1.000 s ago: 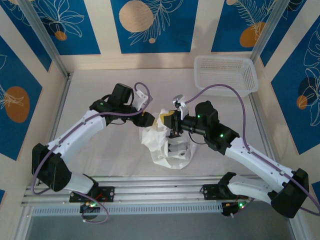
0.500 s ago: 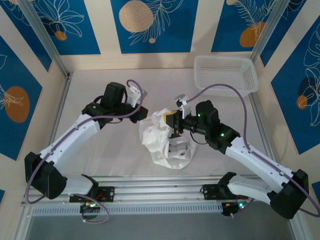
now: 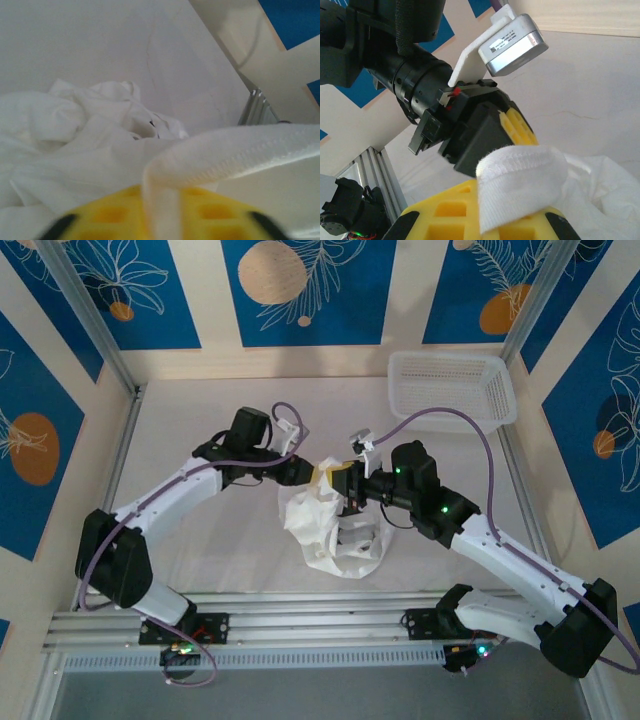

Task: Fold the inside-out t-shirt

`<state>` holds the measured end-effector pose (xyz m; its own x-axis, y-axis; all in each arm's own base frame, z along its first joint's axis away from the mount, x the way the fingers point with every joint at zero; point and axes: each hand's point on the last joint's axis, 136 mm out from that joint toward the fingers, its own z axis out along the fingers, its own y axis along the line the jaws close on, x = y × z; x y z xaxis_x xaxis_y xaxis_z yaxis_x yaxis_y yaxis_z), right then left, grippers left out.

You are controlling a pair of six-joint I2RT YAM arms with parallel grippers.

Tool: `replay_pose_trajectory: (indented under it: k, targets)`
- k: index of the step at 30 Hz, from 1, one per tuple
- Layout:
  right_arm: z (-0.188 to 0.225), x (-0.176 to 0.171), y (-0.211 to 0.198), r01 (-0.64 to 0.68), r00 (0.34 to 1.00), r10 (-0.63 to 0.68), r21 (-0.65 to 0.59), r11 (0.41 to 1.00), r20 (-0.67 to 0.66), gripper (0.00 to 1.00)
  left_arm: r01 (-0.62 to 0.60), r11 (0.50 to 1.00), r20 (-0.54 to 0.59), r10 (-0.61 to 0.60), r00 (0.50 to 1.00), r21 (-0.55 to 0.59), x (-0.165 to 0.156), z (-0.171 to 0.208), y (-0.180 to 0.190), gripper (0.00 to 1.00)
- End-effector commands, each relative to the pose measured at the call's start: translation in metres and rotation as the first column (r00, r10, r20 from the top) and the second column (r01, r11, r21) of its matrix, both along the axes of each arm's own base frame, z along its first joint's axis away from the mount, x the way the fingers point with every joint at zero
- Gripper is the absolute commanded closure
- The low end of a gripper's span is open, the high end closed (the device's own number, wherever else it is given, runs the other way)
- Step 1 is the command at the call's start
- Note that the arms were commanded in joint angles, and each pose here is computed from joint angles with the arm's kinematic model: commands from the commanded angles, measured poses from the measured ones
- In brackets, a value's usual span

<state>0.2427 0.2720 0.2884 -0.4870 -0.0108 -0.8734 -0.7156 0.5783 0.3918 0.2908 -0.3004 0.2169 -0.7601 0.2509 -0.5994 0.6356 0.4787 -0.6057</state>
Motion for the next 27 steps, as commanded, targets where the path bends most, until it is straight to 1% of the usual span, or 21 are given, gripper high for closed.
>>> replay_pose_trajectory:
  k: [1, 4, 6, 8, 10, 12, 14, 16, 17, 18, 20, 21, 22, 23, 24, 26, 27]
  targets:
    - [-0.004, 0.005, -0.011, 0.055, 0.998, -0.056, -0.016, 0.998, -0.002, 1.00, -0.024, 0.996, 0.061, 0.029, 0.998, -0.084, 0.006, 0.038, 0.004, 1.00]
    - [-0.039, 0.006, -0.022, 0.095, 0.993, -0.101, -0.100, 0.990, -0.063, 1.00, -0.139, 0.986, 0.151, 0.152, 0.977, -0.094, 0.018, 0.070, 0.033, 1.00]
    - [-0.071, 0.004, -0.029, 0.109, 0.982, -0.134, -0.181, 0.978, -0.133, 1.00, -0.235, 0.969, 0.260, 0.246, 0.934, -0.071, 0.023, 0.092, 0.057, 1.00]
    - [-0.101, 0.003, -0.037, 0.132, 0.959, -0.191, -0.266, 0.955, -0.211, 1.00, -0.275, 0.961, 0.339, 0.273, 0.900, -0.045, 0.021, 0.103, 0.071, 1.00]
    - [-0.124, 0.005, -0.045, 0.154, 0.928, -0.254, -0.340, 0.928, -0.274, 1.00, -0.274, 0.961, 0.365, 0.267, 0.892, -0.035, 0.016, 0.104, 0.075, 1.00]
    - [-0.136, 0.012, -0.055, 0.204, 0.888, -0.337, -0.390, 0.898, -0.314, 0.99, -0.266, 0.964, 0.356, 0.258, 0.898, -0.025, 0.012, 0.095, 0.076, 1.00]
    - [-0.135, 0.021, -0.064, 0.264, 0.855, -0.406, -0.402, 0.877, -0.324, 0.88, -0.280, 0.960, 0.338, 0.263, 0.904, -0.001, 0.010, 0.081, 0.079, 1.00]
    - [-0.127, 0.029, -0.071, 0.318, 0.834, -0.446, -0.378, 0.870, -0.325, 0.88, -0.280, 0.960, 0.317, 0.259, 0.912, 0.019, 0.008, 0.070, 0.080, 1.00]
    - [-0.120, 0.032, -0.069, 0.327, 0.838, -0.437, -0.342, 0.881, -0.326, 0.87, -0.265, 0.964, 0.305, 0.247, 0.920, 0.018, 0.005, 0.066, 0.078, 1.00]
    - [-0.110, 0.033, -0.064, 0.319, 0.855, -0.406, -0.291, 0.902, -0.322, 0.85, -0.243, 0.970, 0.296, 0.229, 0.927, 0.008, 0.002, 0.066, 0.075, 1.00]
    - [-0.093, 0.031, -0.051, 0.272, 0.899, -0.321, -0.193, 0.943, -0.297, 0.84, -0.195, 0.981, 0.276, 0.191, 0.942, -0.013, -0.003, 0.065, 0.068, 1.00]
    - [-0.083, 0.029, -0.045, 0.243, 0.920, -0.275, -0.145, 0.959, -0.280, 0.86, -0.173, 0.985, 0.267, 0.172, 0.948, -0.021, -0.005, 0.066, 0.063, 1.00]
    - [-0.075, 0.027, -0.040, 0.218, 0.934, -0.239, -0.106, 0.970, -0.266, 0.93, -0.158, 0.987, 0.267, 0.160, 0.951, -0.027, -0.006, 0.067, 0.060, 1.00]
    - [-0.069, 0.026, -0.036, 0.203, 0.943, -0.215, -0.076, 0.976, -0.255, 0.96, -0.155, 0.988, 0.269, 0.156, 0.950, -0.026, -0.006, 0.068, 0.059, 1.00]
    - [-0.061, 0.025, -0.034, 0.194, 0.948, -0.199, -0.043, 0.980, -0.248, 0.97, -0.165, 0.986, 0.274, 0.165, 0.948, -0.023, -0.004, 0.069, 0.059, 1.00]
    - [-0.045, 0.017, -0.024, 0.137, 0.965, -0.126, 0.033, 0.990, -0.232, 0.93, -0.207, 0.978, 0.281, 0.199, 0.939, -0.004, 0.003, 0.068, 0.064, 1.00]
    - [-0.035, 0.012, -0.018, 0.096, 0.973, -0.076, 0.079, 0.992, -0.218, 0.89, -0.242, 0.970, 0.289, 0.228, 0.930, 0.014, 0.007, 0.069, 0.068, 1.00]
